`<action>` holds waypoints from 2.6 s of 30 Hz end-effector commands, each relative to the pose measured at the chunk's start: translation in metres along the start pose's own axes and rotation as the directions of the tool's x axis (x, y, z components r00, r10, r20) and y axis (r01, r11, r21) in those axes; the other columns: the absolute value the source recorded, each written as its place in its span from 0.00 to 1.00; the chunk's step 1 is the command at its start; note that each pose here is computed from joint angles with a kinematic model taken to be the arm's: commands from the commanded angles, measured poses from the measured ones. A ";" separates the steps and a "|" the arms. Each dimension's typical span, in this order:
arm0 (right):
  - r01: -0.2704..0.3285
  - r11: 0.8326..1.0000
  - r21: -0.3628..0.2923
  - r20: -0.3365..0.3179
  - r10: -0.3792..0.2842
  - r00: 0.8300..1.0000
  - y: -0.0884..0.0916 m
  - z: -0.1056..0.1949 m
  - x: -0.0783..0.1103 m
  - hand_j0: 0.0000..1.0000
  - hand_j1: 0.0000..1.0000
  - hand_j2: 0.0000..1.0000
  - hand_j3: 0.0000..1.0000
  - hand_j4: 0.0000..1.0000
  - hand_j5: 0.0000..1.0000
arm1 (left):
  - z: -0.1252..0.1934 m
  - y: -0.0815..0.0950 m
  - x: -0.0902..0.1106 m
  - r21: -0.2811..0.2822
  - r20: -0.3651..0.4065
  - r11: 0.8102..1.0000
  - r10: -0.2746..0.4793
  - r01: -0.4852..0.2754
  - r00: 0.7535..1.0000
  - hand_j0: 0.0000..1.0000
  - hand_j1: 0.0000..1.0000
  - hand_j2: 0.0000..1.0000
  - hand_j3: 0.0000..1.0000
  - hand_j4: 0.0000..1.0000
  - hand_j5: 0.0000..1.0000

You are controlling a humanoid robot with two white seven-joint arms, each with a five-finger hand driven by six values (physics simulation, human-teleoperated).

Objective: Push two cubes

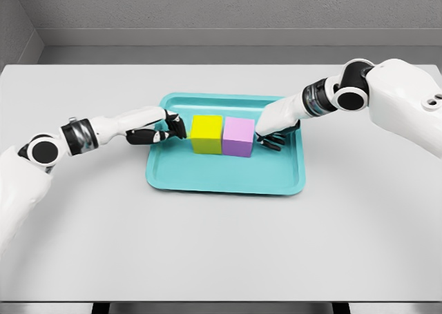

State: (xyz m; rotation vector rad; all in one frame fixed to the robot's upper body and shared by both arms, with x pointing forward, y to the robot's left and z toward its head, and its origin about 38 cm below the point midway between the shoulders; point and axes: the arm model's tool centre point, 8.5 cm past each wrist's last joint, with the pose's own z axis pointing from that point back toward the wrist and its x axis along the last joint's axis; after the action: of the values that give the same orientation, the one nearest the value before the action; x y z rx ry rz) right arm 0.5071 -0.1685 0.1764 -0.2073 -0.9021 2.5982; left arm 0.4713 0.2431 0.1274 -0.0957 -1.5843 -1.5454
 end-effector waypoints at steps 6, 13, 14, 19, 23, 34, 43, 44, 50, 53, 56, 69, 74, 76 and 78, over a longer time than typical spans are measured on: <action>0.016 1.000 0.003 -0.015 -0.016 1.000 0.002 0.001 -0.005 0.15 0.15 0.15 0.15 0.15 0.15 | 0.000 0.011 0.000 0.013 -0.004 1.000 -0.007 0.007 1.000 0.39 0.39 0.39 0.39 0.39 0.39; 0.023 1.000 0.009 -0.030 -0.023 0.999 0.006 0.004 -0.010 0.15 0.15 0.15 0.15 0.15 0.15 | -0.011 0.011 -0.011 0.021 -0.031 0.999 0.037 -0.036 0.999 0.39 0.39 0.39 0.39 0.39 0.39; 0.022 1.000 0.009 -0.031 -0.022 0.999 0.005 0.005 -0.010 0.15 0.15 0.15 0.15 0.15 0.15 | -0.013 0.009 -0.012 0.021 -0.031 0.999 0.043 -0.042 0.999 0.39 0.39 0.39 0.39 0.39 0.39; 0.021 1.000 0.008 -0.036 -0.020 0.999 0.005 0.008 -0.012 0.15 0.15 0.15 0.15 0.15 0.15 | -0.030 0.004 -0.003 0.009 -0.004 0.999 0.039 -0.039 0.999 0.39 0.39 0.39 0.39 0.39 0.39; 0.018 1.000 0.006 -0.037 -0.017 0.999 0.003 0.009 -0.012 0.15 0.15 0.15 0.15 0.15 0.15 | -0.031 0.004 -0.003 0.008 -0.005 0.999 0.042 -0.042 0.999 0.39 0.39 0.39 0.39 0.39 0.39; 0.016 1.000 0.007 -0.034 -0.016 0.999 0.004 0.008 -0.011 0.15 0.15 0.15 0.15 0.15 0.15 | -0.032 0.006 -0.002 0.014 0.000 0.999 0.041 -0.041 0.999 0.39 0.39 0.39 0.39 0.39 0.39; 0.019 1.000 0.010 -0.039 -0.019 0.999 0.005 0.009 -0.013 0.15 0.15 0.15 0.15 0.15 0.15 | -0.028 0.012 -0.003 0.018 -0.008 0.999 0.031 -0.031 0.999 0.39 0.39 0.39 0.39 0.39 0.39; 0.020 1.000 0.009 -0.038 -0.020 0.999 0.005 0.009 -0.013 0.15 0.15 0.15 0.15 0.15 0.15 | -0.028 0.012 -0.004 0.018 -0.010 0.999 0.030 -0.030 0.999 0.39 0.39 0.39 0.39 0.39 0.39; 0.021 1.000 0.022 -0.039 -0.021 0.999 0.010 0.009 -0.013 0.15 0.15 0.15 0.15 0.15 0.15 | -0.026 0.012 -0.005 0.019 -0.013 0.999 0.031 -0.031 0.999 0.39 0.39 0.39 0.39 0.39 0.39; 0.021 0.999 0.025 -0.039 -0.020 0.999 0.011 0.008 -0.012 0.15 0.15 0.15 0.15 0.15 0.15 | -0.028 0.011 -0.004 0.016 -0.010 0.999 0.032 -0.031 0.999 0.39 0.39 0.39 0.39 0.39 0.39; 0.022 1.000 0.022 -0.040 -0.021 0.999 0.011 0.009 -0.013 0.15 0.15 0.15 0.15 0.15 0.15 | -0.026 0.009 -0.005 0.013 -0.014 0.999 0.034 -0.034 0.999 0.39 0.39 0.39 0.39 0.39 0.39; 0.025 0.999 0.019 -0.043 -0.024 0.999 0.012 0.012 -0.014 0.16 0.16 0.16 0.16 0.16 0.16 | -0.032 0.002 -0.003 0.004 -0.003 0.999 0.042 -0.042 0.999 0.38 0.38 0.38 0.38 0.38 0.38; 0.025 1.000 0.009 -0.057 -0.025 0.998 0.009 0.019 -0.019 0.16 0.16 0.16 0.16 0.16 0.16 | -0.033 0.002 -0.002 0.004 -0.002 0.999 0.043 -0.042 0.999 0.38 0.38 0.38 0.38 0.38 0.38; 0.017 1.000 0.001 -0.066 -0.017 0.998 0.003 0.024 -0.021 0.16 0.16 0.16 0.16 0.16 0.16 | -0.028 0.003 -0.005 0.005 -0.011 0.999 0.040 -0.040 0.999 0.38 0.38 0.38 0.38 0.38 0.38; 0.014 1.000 -0.004 -0.070 -0.014 0.997 0.000 0.026 -0.022 0.16 0.16 0.16 0.16 0.16 0.16 | -0.026 0.005 -0.006 0.007 -0.014 0.999 0.037 -0.037 0.999 0.38 0.38 0.38 0.38 0.38 0.38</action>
State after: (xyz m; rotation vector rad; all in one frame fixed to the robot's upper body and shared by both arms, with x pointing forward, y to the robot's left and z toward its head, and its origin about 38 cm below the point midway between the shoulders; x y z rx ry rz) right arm 0.5210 -0.1913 0.1989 -0.2938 -0.8775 2.5654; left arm 0.4910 0.2224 0.1215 -0.1125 -1.5649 -1.5162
